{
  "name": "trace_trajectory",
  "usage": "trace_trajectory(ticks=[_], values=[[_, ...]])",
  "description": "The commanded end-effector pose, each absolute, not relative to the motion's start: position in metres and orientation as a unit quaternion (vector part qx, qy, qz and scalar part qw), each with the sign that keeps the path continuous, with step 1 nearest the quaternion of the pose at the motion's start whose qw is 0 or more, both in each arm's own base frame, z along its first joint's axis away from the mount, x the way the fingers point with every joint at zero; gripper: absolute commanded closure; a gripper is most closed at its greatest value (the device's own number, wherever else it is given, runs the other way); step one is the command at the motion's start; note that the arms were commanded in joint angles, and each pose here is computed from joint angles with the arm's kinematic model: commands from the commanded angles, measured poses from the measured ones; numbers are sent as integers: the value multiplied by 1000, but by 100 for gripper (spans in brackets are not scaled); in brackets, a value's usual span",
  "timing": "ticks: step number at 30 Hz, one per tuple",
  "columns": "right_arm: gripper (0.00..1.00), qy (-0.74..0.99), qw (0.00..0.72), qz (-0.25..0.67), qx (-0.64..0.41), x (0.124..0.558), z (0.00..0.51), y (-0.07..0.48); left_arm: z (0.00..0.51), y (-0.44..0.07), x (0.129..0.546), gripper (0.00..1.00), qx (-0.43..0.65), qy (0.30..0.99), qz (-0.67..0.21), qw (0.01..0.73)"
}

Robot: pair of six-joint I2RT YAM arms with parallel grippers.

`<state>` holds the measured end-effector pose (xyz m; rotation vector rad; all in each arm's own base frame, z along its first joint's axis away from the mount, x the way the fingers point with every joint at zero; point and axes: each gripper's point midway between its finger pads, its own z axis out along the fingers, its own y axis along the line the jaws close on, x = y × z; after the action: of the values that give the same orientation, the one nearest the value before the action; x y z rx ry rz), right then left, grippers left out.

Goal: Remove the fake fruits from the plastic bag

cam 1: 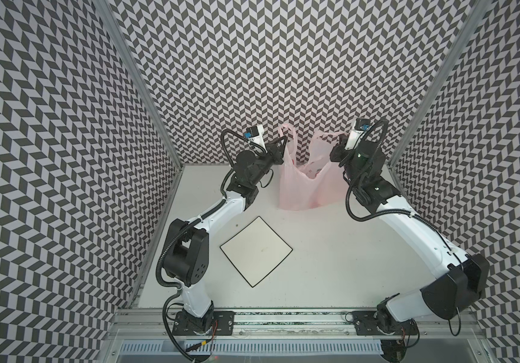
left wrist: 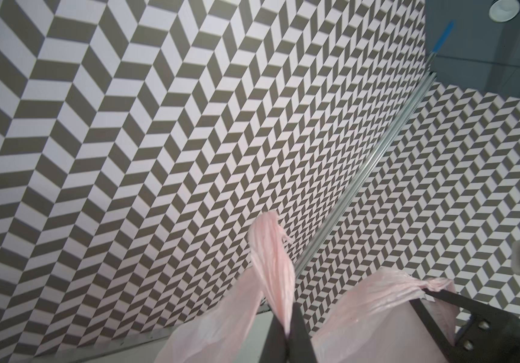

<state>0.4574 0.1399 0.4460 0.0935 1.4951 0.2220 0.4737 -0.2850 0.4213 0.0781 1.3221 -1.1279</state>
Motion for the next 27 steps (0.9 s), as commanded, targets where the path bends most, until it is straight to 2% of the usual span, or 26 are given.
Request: trace_trajectory(ticks=[1, 5, 12, 14, 17, 18, 21, 24, 27], values=[[100, 603, 778, 173, 35, 425, 492, 136, 449, -287, 443, 100, 67, 510, -547, 660], [100, 625, 751, 211, 20, 393, 457, 136, 407, -284, 406, 100, 65, 538, -551, 634], [100, 698, 647, 303, 53, 328, 342, 131, 300, -280, 346, 100, 8, 689, -474, 548], [100, 716, 618, 320, 63, 313, 318, 130, 274, -274, 331, 97, -10, 719, -458, 522], [100, 733, 600, 310, 80, 297, 294, 121, 241, -267, 311, 84, -17, 758, -430, 490], [100, 736, 601, 301, 84, 295, 292, 117, 233, -265, 306, 77, -15, 770, -423, 477], [100, 736, 610, 288, 64, 290, 293, 116, 222, -264, 295, 41, 14, 795, -397, 458], [100, 741, 606, 286, 40, 290, 288, 122, 222, -265, 287, 20, 51, 809, -371, 453], [100, 748, 599, 285, 31, 292, 285, 126, 230, -267, 284, 13, 83, 824, -350, 437]])
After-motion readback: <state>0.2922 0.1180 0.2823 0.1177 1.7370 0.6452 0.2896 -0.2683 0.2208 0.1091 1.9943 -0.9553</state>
